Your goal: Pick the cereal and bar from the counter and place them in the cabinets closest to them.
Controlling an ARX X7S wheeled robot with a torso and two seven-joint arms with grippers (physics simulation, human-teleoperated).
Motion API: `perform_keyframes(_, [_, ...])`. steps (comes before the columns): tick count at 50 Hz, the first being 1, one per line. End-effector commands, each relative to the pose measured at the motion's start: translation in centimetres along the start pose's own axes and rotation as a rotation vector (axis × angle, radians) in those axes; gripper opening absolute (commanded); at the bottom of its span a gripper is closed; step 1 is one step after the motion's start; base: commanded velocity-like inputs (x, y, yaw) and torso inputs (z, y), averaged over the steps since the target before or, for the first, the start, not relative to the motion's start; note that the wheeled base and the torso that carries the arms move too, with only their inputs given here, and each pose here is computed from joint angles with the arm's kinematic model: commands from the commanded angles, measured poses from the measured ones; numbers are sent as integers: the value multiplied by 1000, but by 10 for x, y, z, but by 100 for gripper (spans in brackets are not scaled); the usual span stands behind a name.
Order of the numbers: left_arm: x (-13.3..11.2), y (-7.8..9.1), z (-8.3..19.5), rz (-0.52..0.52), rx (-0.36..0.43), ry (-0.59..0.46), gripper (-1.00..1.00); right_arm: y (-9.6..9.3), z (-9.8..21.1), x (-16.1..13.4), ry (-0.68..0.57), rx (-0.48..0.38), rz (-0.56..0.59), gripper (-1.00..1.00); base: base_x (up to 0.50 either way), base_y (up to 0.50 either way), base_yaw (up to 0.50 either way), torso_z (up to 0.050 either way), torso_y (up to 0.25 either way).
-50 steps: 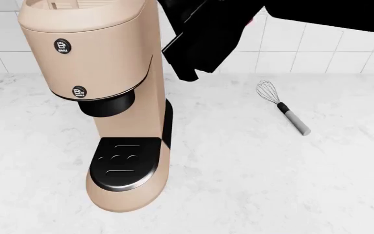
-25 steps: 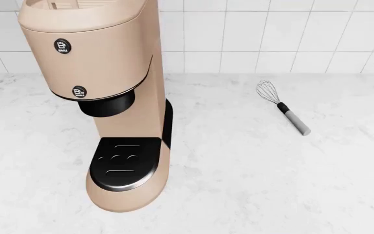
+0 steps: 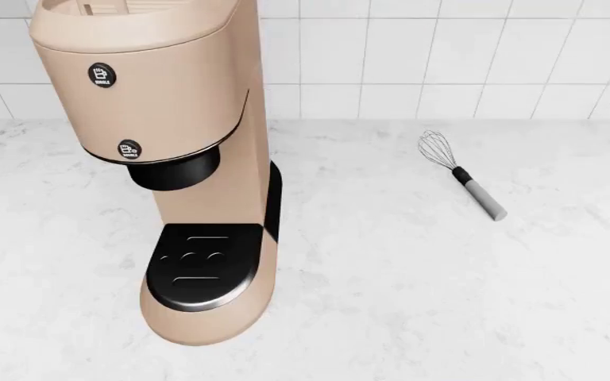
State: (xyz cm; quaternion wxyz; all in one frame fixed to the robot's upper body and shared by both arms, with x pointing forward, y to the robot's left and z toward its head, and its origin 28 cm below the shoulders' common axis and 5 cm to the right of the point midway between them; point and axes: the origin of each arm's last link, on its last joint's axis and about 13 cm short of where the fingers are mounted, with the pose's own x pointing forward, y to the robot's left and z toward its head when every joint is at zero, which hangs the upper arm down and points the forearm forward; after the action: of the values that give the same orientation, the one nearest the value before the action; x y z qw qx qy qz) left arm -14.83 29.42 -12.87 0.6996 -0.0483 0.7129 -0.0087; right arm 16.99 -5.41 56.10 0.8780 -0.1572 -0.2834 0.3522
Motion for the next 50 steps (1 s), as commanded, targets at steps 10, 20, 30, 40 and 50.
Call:
perform_keyframes(10, [0,0,0,-7,0,-5,100,-45,17,28,-55,50,-164,-100,0,0,0,0,0])
perform_keyframes(20, [0,0,0,-4,2,-11,100,-87,-25,45,107,38,-364,-100,0,0,0,0,0])
perform_keyframes(30, [0,0,0,-7,2,-14,100,-99,-40,47,150,40,-474,-100,0,0,0,0,0])
perform_keyframes(40, [0,0,0,-4,-4,-13,100,-115,-66,41,277,16,-627,-100,0,0,0,0,0])
perform_keyframes(50, [0,0,0,-1,-11,-11,100,-124,-81,37,309,39,-768,-100,0,0,0,0,0])
